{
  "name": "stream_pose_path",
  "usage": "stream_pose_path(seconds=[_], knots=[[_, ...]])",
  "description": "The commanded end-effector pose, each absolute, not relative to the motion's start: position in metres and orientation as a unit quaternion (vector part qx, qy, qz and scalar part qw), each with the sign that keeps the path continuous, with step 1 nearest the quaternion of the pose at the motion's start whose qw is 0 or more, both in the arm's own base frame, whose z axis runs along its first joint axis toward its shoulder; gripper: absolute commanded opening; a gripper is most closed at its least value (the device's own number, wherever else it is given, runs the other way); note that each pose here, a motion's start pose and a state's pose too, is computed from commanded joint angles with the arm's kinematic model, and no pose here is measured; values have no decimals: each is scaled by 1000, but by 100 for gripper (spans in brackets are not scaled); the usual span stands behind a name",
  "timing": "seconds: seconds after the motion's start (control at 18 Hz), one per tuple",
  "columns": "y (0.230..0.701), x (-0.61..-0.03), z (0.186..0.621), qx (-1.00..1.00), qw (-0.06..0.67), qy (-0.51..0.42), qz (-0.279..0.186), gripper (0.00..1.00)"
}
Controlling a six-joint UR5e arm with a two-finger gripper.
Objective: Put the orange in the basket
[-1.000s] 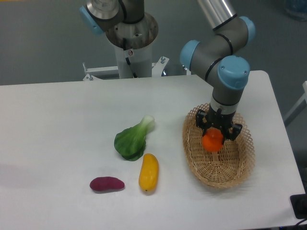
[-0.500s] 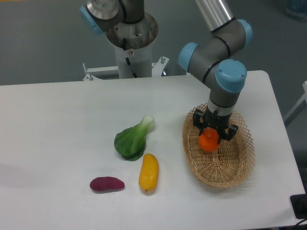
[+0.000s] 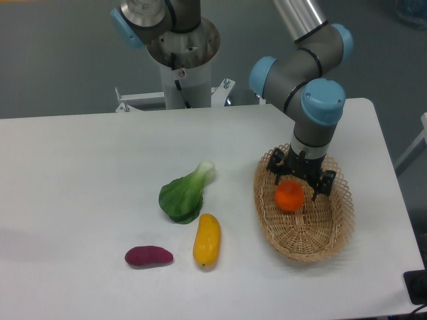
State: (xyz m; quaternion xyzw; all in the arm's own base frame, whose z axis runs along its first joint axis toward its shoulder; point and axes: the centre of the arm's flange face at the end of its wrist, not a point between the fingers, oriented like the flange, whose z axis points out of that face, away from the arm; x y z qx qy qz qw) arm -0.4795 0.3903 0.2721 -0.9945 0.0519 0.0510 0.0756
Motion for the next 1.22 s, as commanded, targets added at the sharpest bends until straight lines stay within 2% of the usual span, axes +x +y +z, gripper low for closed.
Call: stream_pose_path(seconds=[0.5,0.89,1.22], knots=[[389,-487,306,-992,84,55,80,100],[373,-496,319,-986,79,111,94,100],[368,-498,334,-984,81,117,105,100]])
